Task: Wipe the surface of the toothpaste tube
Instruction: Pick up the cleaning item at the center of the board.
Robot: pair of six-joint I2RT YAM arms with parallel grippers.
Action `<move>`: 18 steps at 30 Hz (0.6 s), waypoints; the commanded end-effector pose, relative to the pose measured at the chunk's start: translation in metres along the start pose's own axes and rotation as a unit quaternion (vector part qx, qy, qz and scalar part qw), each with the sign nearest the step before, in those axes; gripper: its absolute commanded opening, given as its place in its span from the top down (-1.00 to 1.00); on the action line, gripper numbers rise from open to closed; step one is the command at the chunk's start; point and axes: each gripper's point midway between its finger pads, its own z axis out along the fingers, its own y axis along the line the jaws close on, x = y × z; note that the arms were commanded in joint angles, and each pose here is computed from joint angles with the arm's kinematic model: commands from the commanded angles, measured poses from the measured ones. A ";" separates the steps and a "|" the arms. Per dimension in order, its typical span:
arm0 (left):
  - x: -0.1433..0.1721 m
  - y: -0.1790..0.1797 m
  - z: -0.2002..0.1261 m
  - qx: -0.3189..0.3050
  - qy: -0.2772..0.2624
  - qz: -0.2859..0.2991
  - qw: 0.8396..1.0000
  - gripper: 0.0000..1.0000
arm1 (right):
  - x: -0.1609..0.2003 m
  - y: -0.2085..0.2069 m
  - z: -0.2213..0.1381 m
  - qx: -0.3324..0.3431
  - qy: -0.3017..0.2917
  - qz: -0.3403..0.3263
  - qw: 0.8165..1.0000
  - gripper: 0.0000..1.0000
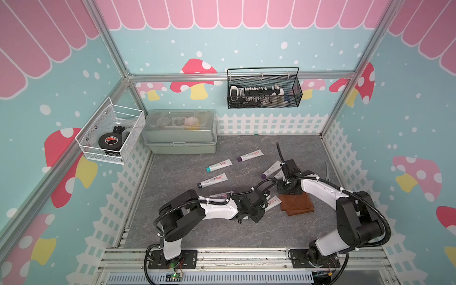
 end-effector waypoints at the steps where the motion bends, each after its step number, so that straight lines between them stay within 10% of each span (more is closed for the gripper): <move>1: 0.000 0.003 -0.003 -0.005 -0.023 -0.024 0.999 0.20 | -0.007 -0.001 0.007 0.009 0.002 -0.003 1.000 0.13; 18: 0.025 -0.002 0.009 0.034 -0.041 -0.035 0.998 0.53 | 0.011 -0.006 0.003 0.009 0.019 -0.006 1.000 0.86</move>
